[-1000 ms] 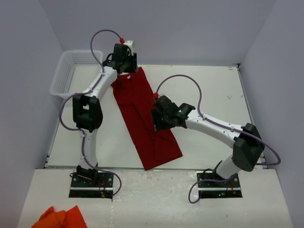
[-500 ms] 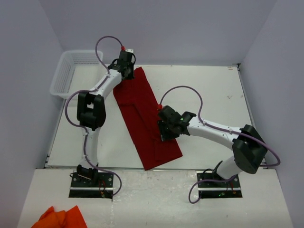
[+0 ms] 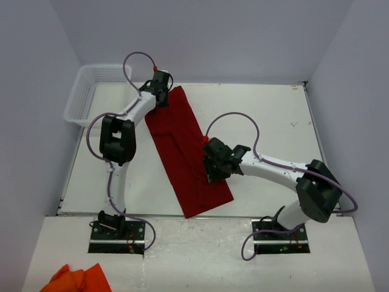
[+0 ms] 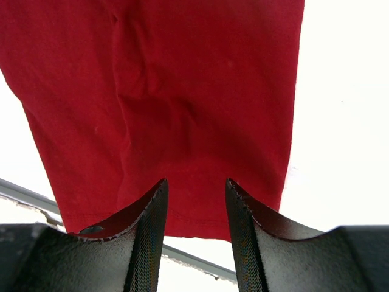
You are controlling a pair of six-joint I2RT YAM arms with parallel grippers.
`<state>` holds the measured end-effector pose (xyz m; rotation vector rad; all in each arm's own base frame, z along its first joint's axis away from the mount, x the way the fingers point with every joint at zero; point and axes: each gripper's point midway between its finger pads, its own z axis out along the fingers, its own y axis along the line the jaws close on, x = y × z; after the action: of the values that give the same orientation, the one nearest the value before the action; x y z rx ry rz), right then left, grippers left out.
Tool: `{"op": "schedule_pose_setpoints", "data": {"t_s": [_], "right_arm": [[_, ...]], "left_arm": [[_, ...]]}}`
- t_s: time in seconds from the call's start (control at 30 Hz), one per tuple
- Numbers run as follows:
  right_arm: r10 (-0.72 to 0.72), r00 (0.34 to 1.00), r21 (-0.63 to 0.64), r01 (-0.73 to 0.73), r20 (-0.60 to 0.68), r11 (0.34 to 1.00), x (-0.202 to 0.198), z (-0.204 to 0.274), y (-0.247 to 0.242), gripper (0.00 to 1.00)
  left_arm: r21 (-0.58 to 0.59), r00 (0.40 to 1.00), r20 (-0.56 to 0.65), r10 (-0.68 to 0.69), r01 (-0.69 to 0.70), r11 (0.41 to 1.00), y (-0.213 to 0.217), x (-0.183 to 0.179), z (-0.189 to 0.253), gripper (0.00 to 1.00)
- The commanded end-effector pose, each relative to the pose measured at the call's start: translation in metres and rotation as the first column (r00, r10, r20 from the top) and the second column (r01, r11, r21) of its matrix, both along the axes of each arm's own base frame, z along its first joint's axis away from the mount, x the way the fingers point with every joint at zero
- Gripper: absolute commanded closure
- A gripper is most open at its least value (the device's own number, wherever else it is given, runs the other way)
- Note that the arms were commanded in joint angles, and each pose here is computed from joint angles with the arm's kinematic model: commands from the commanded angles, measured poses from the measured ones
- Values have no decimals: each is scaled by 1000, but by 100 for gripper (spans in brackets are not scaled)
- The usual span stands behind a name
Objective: Fold and stack the t-shirts
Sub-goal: Rotate the tshirt 90 degrees
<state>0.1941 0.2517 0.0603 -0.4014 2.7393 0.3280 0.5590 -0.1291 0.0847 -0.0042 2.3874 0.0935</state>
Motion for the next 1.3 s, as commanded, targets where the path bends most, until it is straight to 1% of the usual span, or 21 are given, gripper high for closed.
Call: {"op": "schedule_pose_setpoints", "data": {"t_s": [0.0, 0.03, 0.17, 0.37, 0.4, 0.43, 0.47, 0.53, 0.57, 0.63, 0.7, 0.8, 0.87, 0.97, 1.03, 1.13, 1.27], "right_arm": [[-17, 999, 30, 16, 40, 999, 5, 11, 3, 56], [-19, 999, 31, 18, 41, 999, 4, 12, 2, 56], [-21, 999, 39, 19, 44, 999, 2, 15, 0, 57], [-36, 999, 24, 36, 28, 999, -2, 8, -5, 57], [-37, 999, 24, 36, 26, 999, -3, 6, -5, 57], [-37, 999, 19, 37, 17, 999, -5, 3, -7, 57], [-42, 999, 24, 42, 12, 999, -6, 1, -7, 57], [-42, 999, 24, 43, -10, 999, -11, -5, -8, 57], [-41, 999, 31, 42, -12, 999, -11, -7, -7, 57], [-43, 999, 28, 44, -18, 999, -13, -10, -9, 57], [-42, 999, 29, 42, -27, 999, -15, -12, -9, 57], [-34, 999, 48, 36, -36, 998, -19, -10, -7, 55], [-18, 999, 76, 20, -33, 997, -21, -4, -3, 52], [18, 999, 103, -15, -32, 995, -26, 3, 5, 48], [48, 998, 113, -44, -30, 993, -31, 6, 11, 47], [88, 995, 109, -82, -44, 991, -40, 7, 23, 46], [145, 988, 85, -140, -57, 986, -61, 8, 38, 47]], "left_arm": [[54, 999, 12, 50, -50, 997, 24, 11, -2, 100], [62, 998, -6, 61, -60, 996, 30, 11, -9, 100], [70, 995, -4, 96, -96, 993, 48, 18, -17, 100], [100, 987, -10, 161, -159, 982, 80, 19, -29, 100], [100, 985, 8, 175, -175, 980, 86, 21, -26, 100], [93, 983, 40, 180, -183, 979, 89, 22, -12, 100], [93, 984, 29, 175, -177, 980, 90, 15, -20, 100], [68, 979, 103, 177, -184, 981, 91, 18, 6, 100], [68, 979, 102, 177, -184, 981, 92, 14, 5, 100], [58, 971, 138, 195, -204, 977, 94, 12, 22, 100], [52, 973, 127, 190, -198, 979, 93, 9, 27, 100], [22, 976, 126, 179, -183, 983, 84, 5, 33, 100], [-7, 979, 129, 160, -160, 987, 75, 0, 40, 100], [-32, 981, 153, 120, -116, 993, 51, -7, 53, 100], [-52, 983, 173, 69, -61, 997, 28, -11, 63, 100], [-100, 987, 160, -26, 42, 994, -10, -18, 60, 100], [-141, 987, 136, -87, 106, 984, -40, -21, 43, 100]]}}
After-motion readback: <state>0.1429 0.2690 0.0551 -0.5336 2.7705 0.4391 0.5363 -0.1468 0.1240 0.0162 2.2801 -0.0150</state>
